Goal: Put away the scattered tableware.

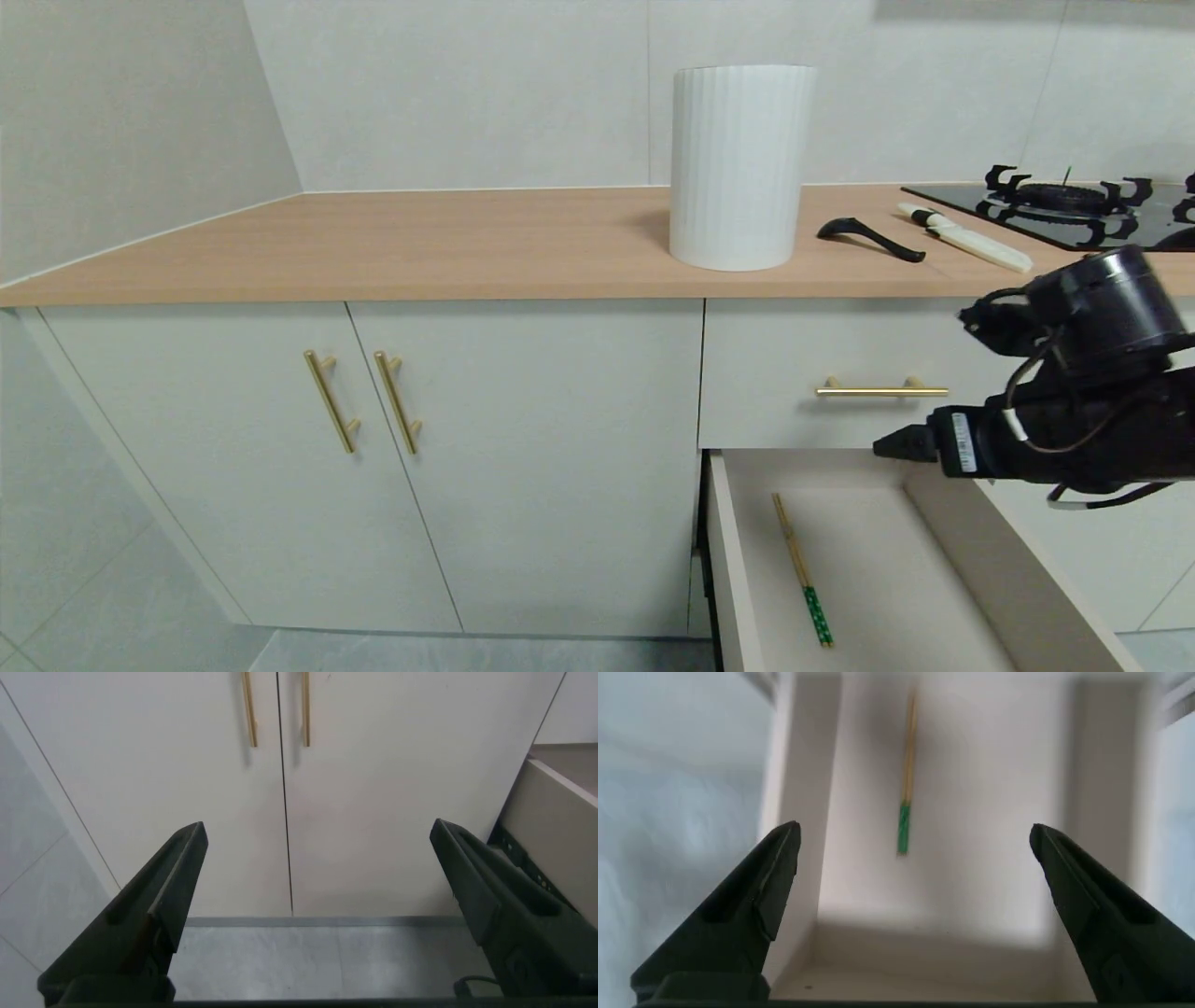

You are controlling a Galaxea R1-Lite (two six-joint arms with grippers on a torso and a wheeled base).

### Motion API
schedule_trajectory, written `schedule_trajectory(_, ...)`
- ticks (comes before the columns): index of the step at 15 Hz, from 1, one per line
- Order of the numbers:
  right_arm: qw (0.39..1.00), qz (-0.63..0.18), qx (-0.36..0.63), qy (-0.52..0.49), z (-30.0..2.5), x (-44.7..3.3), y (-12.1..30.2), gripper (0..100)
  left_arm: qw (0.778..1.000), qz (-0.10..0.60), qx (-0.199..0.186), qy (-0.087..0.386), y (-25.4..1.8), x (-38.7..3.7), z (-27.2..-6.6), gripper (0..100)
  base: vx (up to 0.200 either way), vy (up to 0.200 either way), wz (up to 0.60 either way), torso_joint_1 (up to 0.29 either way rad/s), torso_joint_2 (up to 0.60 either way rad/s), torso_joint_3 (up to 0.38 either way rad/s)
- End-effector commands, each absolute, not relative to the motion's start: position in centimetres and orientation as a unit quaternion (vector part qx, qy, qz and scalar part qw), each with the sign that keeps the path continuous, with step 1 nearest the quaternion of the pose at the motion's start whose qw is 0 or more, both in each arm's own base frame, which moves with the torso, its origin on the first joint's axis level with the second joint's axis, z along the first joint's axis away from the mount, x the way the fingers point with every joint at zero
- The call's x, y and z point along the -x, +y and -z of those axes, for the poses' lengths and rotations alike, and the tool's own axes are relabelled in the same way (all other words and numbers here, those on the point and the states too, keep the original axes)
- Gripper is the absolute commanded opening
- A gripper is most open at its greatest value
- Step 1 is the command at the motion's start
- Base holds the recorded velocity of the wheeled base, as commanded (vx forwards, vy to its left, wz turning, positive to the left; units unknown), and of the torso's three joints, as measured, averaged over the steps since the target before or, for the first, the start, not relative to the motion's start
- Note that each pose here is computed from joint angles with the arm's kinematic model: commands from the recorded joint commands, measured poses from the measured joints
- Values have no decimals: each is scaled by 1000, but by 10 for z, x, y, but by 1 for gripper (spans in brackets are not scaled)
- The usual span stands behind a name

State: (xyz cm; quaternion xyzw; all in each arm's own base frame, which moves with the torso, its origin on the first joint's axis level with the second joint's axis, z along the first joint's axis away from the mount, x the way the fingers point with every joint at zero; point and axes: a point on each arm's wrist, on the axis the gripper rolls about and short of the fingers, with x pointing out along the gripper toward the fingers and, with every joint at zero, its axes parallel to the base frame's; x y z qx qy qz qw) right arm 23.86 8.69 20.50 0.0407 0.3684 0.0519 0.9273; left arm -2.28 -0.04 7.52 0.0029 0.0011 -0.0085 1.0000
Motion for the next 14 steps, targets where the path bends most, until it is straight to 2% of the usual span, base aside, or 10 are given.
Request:
schedule_trajectory(1,951,-57,-52,300,-240,-209,70,100,1000,8,-3,2,0,23,-75,100,0,0,0,0,0,0)
schedule_trajectory(7,953,-58,-47,294,-242,-207,69,100,1000,8,-3,2,0,23,-75,100,0,0,0,5,-26,-17)
schedule_trajectory(10,952,-59,-42,297,-240,-206,69,100,1000,8,-3,2,0,23,-75,100,0,0,0,82,-250,-269)
schedule_trajectory(14,950,-60,-35,303,-236,-208,70,100,1000,8,-3,2,0,23,-75,100,0,0,0,127,-503,-308)
